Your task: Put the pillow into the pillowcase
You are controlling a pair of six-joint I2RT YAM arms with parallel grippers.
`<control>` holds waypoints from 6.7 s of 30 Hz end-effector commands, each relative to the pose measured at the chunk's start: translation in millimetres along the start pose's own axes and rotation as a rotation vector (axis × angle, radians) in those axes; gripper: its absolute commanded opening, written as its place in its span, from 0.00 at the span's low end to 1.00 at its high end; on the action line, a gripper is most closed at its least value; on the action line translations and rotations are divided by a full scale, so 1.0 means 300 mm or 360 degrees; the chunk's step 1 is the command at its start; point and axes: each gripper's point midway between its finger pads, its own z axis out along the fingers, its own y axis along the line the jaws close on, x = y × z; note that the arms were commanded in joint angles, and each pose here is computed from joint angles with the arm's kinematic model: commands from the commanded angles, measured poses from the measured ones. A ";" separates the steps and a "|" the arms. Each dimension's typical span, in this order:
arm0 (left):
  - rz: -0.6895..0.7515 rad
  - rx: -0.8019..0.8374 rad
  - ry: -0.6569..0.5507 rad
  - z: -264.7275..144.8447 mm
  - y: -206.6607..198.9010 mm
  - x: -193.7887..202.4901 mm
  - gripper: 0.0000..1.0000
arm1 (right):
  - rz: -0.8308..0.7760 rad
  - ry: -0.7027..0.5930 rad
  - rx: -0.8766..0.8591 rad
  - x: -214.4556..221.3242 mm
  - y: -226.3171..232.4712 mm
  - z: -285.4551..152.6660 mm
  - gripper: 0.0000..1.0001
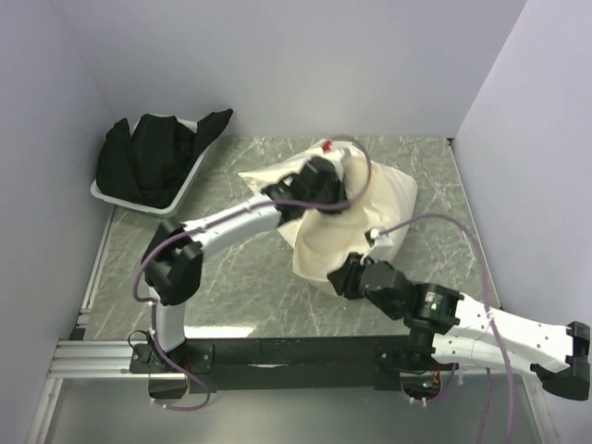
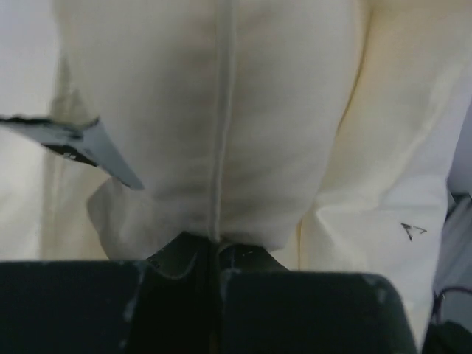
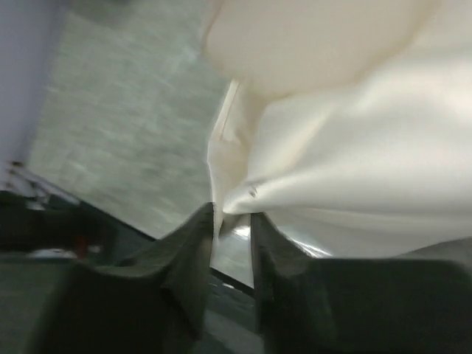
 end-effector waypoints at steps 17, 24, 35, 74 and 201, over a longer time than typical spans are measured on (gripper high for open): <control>-0.0057 0.0749 0.0126 -0.146 -0.365 0.209 0.72 | 0.0337 -0.0332 0.0455 -0.137 -0.287 -0.219 0.85; -0.0107 0.0690 0.0041 -0.223 -0.362 0.135 0.71 | 0.0394 -0.0383 0.0681 -0.107 -0.407 -0.251 0.91; -0.0235 0.0073 0.0093 -0.163 -0.093 0.314 0.70 | 0.0384 -0.0295 0.0677 -0.070 -0.407 -0.076 0.95; -0.0050 -0.0121 0.0220 -0.297 -0.024 0.653 0.01 | 0.0703 -0.0070 0.0559 0.109 -0.455 0.105 0.61; 0.0064 0.0282 0.0044 -0.813 -0.398 0.397 0.45 | 0.0928 -0.0363 0.0168 0.039 -0.436 0.172 0.75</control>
